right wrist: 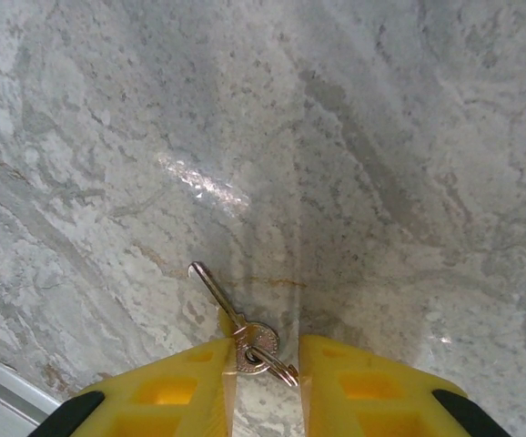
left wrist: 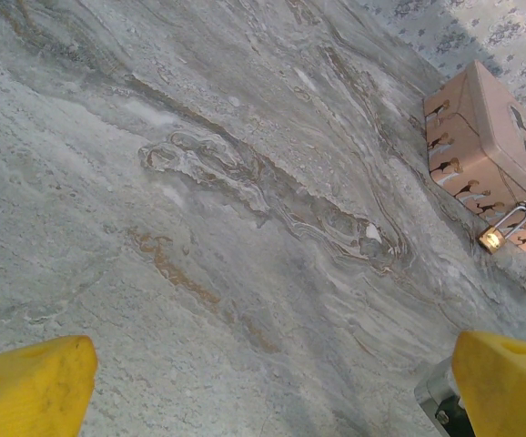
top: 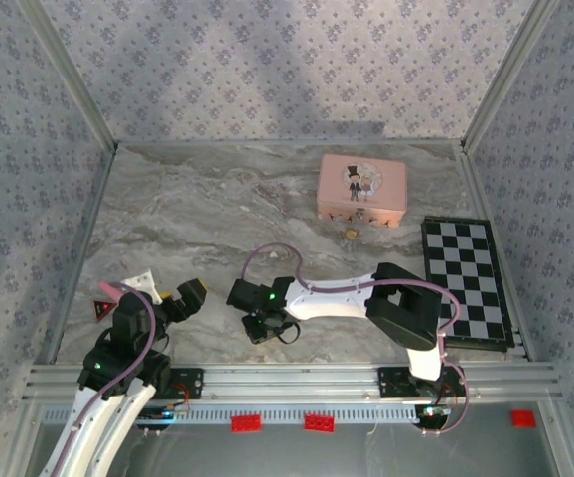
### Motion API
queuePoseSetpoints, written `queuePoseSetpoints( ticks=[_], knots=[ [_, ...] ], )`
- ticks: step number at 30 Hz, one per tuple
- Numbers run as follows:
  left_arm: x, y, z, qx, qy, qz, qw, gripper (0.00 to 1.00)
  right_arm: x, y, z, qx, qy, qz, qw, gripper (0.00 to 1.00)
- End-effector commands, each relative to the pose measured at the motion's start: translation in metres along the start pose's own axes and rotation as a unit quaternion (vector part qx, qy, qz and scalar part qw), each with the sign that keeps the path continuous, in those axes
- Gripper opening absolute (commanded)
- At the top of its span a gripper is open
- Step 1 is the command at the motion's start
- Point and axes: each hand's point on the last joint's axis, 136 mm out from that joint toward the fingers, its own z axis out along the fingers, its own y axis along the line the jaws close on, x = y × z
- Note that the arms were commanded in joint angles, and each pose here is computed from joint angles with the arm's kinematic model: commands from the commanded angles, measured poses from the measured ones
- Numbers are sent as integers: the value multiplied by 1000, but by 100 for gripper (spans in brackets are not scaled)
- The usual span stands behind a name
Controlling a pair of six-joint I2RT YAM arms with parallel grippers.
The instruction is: Unlock a padlock with a key
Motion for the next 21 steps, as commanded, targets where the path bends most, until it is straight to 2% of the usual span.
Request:
queuePoseSetpoints(
  ticks=[1,21],
  knots=[
    [-2,-6,-2,15,-5,2,1000,100,3,1,5,5,18,6,1000,25],
    [-2,-4,1,11,-5,0,1000,100,0,6,7,7,18,-11,1000,12]
  ],
)
